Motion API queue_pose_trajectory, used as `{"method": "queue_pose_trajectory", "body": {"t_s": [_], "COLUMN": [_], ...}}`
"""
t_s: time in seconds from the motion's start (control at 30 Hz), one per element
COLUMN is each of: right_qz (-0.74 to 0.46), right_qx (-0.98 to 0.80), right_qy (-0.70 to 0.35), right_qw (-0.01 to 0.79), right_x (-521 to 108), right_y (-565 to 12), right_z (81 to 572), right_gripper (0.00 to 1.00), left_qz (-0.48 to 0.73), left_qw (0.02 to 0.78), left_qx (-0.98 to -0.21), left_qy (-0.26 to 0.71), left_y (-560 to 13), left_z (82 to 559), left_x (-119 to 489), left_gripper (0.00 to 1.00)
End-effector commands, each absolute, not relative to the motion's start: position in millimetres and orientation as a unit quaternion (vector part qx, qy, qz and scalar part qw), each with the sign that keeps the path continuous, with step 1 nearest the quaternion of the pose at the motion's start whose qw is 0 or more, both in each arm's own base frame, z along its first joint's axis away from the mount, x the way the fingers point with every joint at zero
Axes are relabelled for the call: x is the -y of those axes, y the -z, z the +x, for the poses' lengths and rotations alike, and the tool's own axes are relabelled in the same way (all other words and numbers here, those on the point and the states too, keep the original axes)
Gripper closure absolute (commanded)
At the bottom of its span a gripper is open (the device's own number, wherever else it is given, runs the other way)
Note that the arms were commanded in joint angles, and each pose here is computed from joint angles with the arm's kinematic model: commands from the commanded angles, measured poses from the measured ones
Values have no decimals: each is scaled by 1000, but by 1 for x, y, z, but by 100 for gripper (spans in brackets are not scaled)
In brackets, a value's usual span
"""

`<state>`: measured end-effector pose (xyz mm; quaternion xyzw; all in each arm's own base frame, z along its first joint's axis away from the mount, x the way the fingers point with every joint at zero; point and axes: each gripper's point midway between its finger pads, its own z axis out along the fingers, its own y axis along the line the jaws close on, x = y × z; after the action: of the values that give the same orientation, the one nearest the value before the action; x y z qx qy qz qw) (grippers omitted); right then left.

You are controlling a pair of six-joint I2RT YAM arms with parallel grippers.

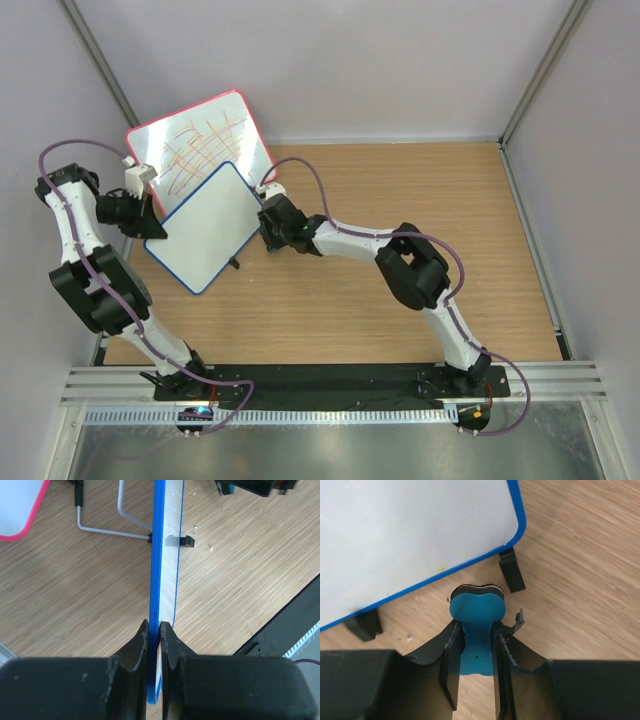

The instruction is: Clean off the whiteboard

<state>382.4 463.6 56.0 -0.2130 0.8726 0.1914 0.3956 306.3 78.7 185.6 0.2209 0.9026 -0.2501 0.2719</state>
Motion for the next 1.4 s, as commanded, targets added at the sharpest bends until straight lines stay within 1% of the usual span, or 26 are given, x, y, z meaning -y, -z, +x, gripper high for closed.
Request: {"method": "queue_pose_trajectory", "body": {"t_s": [0.0, 0.03, 0.07, 0.13, 0.2, 0.27, 0.3, 0.33, 0.37, 0.4, 0.47, 0.5, 0.53, 0.67, 0.73, 0.8, 0.83, 0.93, 0.97, 1.1, 1.17, 1.27, 1.37], "right_qz": [-217, -214, -208, -213, -196, -182, -166, -153, -143, -120, -101, -85, -64, -24, -41, -62, -63, -56, -48, -44, -44, -48, -53], "right_qx": [-816, -803, -784, -775, -769, -784, -798, -826, -837, -850, -869, -881, -885, -907, -909, -910, -908, -914, -916, -934, -937, -941, -943], "right_qy": [-285, -314, -341, -386, -394, -368, -343, -303, -286, -262, -235, -202, -182, -125, -94, -93, -97, -66, -39, 67, 94, 109, 103], "right_qw": [454, 459, 475, 453, 465, 465, 467, 450, 443, 442, 424, 420, 423, 402, 404, 399, 403, 397, 397, 349, 335, 318, 311], "right_x": [-475, -478, -478, -474, -453, -427, -405, -382, -367, -338, -306, -283, -258, -196, -183, -183, -185, -174, -167, -132, -122, -113, -115], "right_y": [-154, -169, -197, -207, -228, -228, -223, -205, -197, -190, -175, -157, -158, -129, -125, -121, -122, -116, -114, -95, -90, -82, -77], "right_z": [372, 369, 366, 354, 359, 366, 381, 387, 391, 402, 402, 403, 407, 402, 398, 393, 394, 396, 402, 396, 395, 389, 386], "right_gripper": [99, 99, 99, 99, 99, 99, 99, 99, 99, 99, 99, 99, 99, 99, 99, 99, 99, 99, 99, 99, 99, 99, 99], "left_qz": [221, 219, 219, 211, 207, 194, 190, 187, 173, 171, 161, 163, 165, 189, 189, 186, 184, 188, 188, 193, 194, 193, 188], "left_qw": [254, 255, 258, 259, 265, 271, 274, 275, 273, 280, 279, 282, 280, 262, 262, 264, 267, 258, 255, 246, 242, 237, 232], "left_qx": [-910, -910, -909, -910, -909, -909, -910, -910, -912, -911, -912, -910, -909, -909, -909, -908, -909, -909, -910, -912, -915, -918, -922], "left_qy": [243, 243, 243, 245, 244, 248, 247, 249, 253, 250, 255, 256, 261, 265, 265, 266, 263, 266, 266, 265, 259, 253, 248], "left_y": [-192, -193, -194, -195, -196, -196, -197, -196, -196, -195, -195, -196, -196, -193, -193, -194, -194, -193, -193, -188, -185, -183, -180], "left_z": [301, 303, 304, 306, 310, 315, 316, 319, 320, 325, 328, 331, 332, 339, 341, 343, 346, 349, 349, 351, 351, 351, 352], "left_x": [-80, -80, -80, -80, -79, -77, -78, -76, -74, -76, -72, -70, -67, -49, -47, -46, -47, -41, -39, -34, -36, -39, -42], "left_gripper": [100, 100, 100, 100, 100, 100, 100, 100, 100, 100, 100, 100, 100, 100, 100, 100, 100, 100, 100, 100, 100, 99, 94]}}
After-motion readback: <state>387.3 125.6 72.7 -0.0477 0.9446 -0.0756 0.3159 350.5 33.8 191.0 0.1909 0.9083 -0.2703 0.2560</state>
